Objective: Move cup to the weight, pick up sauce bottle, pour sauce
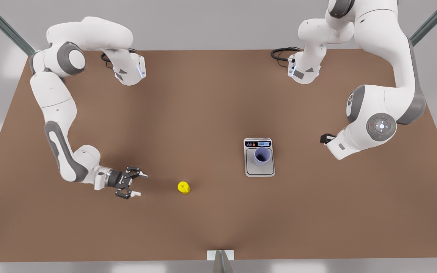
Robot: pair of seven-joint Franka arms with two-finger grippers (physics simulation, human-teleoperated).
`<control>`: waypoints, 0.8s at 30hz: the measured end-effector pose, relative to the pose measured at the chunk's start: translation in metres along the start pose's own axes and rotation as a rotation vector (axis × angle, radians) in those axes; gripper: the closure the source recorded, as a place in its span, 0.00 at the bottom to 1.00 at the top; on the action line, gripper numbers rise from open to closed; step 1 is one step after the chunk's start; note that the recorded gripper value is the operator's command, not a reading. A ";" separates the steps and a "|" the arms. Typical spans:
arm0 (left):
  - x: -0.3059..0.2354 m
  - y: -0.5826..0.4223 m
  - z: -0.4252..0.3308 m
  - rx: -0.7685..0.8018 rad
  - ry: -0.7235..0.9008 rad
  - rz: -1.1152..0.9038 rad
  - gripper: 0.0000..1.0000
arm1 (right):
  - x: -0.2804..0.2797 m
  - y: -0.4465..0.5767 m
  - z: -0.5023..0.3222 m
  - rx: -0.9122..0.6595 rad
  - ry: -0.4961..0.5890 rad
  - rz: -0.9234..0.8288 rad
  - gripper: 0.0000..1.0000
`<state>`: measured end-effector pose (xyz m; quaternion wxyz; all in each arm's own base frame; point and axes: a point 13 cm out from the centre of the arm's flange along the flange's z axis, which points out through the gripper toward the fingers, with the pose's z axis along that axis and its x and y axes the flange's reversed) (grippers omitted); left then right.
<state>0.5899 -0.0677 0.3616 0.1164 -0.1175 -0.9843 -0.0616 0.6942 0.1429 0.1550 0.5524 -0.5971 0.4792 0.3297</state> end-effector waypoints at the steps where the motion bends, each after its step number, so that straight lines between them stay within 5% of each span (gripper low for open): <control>1: 0.000 0.000 0.000 0.001 0.001 0.000 0.00 | -0.034 -0.021 -0.039 -0.118 0.066 -0.060 0.00; 5: 0.002 0.001 0.001 0.004 0.009 -0.001 0.00 | -0.134 -0.035 -0.077 -0.626 0.611 -0.059 0.00; 8: 0.005 0.002 -0.005 0.005 0.009 0.002 0.00 | -0.283 -0.051 -0.107 -0.580 1.061 -0.016 0.00; 11: 0.008 0.006 -0.008 0.008 0.014 0.002 0.00 | -0.397 -0.019 -0.142 -0.391 1.347 0.130 0.00; 15: 0.012 0.001 -0.023 0.005 0.007 0.019 0.00 | -0.433 0.030 -0.155 -0.209 1.499 0.389 0.00; 24: 0.026 0.003 -0.016 0.011 0.071 0.031 0.00 | -0.443 0.057 -0.127 0.076 1.594 0.746 0.00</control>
